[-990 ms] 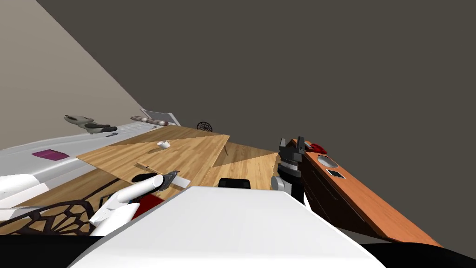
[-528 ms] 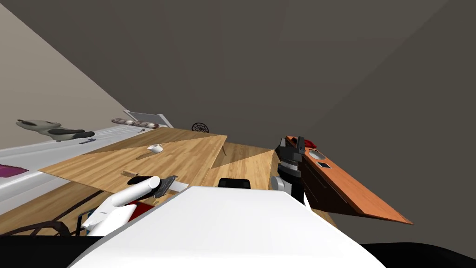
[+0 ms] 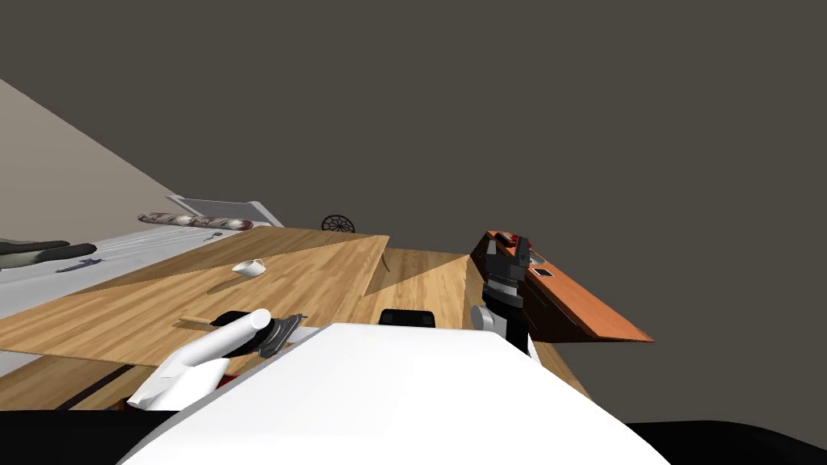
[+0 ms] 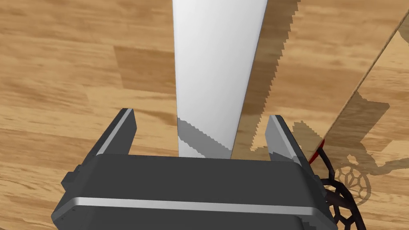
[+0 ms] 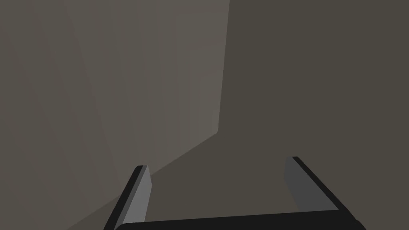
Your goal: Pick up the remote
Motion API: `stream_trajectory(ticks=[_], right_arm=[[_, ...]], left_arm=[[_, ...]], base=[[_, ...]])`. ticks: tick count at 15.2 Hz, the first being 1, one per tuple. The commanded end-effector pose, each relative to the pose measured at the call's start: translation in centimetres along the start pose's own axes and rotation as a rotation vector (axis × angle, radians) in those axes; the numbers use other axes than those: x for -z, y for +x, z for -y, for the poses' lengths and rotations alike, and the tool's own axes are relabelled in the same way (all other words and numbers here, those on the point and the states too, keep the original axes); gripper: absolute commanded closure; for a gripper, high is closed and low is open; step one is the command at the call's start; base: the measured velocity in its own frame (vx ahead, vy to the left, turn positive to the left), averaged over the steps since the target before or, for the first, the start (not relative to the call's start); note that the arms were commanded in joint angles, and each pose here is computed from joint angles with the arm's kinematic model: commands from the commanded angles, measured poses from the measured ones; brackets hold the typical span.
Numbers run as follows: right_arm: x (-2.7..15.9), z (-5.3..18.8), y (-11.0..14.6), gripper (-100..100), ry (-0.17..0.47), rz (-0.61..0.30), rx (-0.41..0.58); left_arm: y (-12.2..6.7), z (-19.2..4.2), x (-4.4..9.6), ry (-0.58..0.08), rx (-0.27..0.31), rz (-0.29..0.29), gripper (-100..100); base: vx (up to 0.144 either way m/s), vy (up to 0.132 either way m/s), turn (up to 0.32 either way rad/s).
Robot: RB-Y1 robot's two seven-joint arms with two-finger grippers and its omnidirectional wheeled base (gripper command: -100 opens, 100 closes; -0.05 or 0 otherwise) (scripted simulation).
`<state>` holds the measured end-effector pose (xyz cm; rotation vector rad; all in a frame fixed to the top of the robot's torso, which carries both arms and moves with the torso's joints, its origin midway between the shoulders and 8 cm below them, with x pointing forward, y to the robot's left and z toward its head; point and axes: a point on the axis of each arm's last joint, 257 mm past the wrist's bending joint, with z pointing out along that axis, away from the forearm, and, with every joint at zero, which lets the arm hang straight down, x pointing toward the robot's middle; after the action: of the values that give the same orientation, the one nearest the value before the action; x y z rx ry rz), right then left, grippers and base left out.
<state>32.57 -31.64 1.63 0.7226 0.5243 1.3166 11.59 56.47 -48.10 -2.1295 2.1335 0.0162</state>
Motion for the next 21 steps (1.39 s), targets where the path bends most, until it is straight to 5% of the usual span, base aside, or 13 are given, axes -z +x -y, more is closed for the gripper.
stream_trajectory(ticks=[1, 6, 11, 12, 13, 21], right_arm=[[0.0, 0.0, 0.0, 0, 0.0, 0.0, 0.0], [0.0, 0.0, 0.0, 0, 0.0, 0.0, 0.0], [0.0, 0.0, 0.0, 0, 0.0, 0.0, 0.0], [0.0, 0.0, 0.0, 0, 0.0, 0.0, 0.0], [0.0, 0.0, 0.0, 0, 0.0, 0.0, 0.0], [0.0, 0.0, 0.0, 0, 0.0, 0.0, 0.0]], left_arm=[[0.7, -1.1, -0.1, -0.029, 0.01, -0.04, -100], [1.9, -2.8, -0.2, -0.071, 0.025, -0.108, -100], [3.0, -2.1, -2.1, -0.061, 0.031, -0.091, -100], [2.6, -2.3, -1.6, -0.063, 0.028, -0.095, -100], [2.7, -2.2, -1.8, -0.062, 0.029, -0.093, 100], [1.9, -2.4, -0.7, -0.062, 0.025, -0.093, 100]], base=[[-0.022, 0.034, -0.12], [-0.014, 0.033, -0.141], [-0.024, 0.026, -0.031], [-0.02, 0.018, -0.014], [-0.007, 0.007, -0.002], [0.014, -0.012, 0.017]])
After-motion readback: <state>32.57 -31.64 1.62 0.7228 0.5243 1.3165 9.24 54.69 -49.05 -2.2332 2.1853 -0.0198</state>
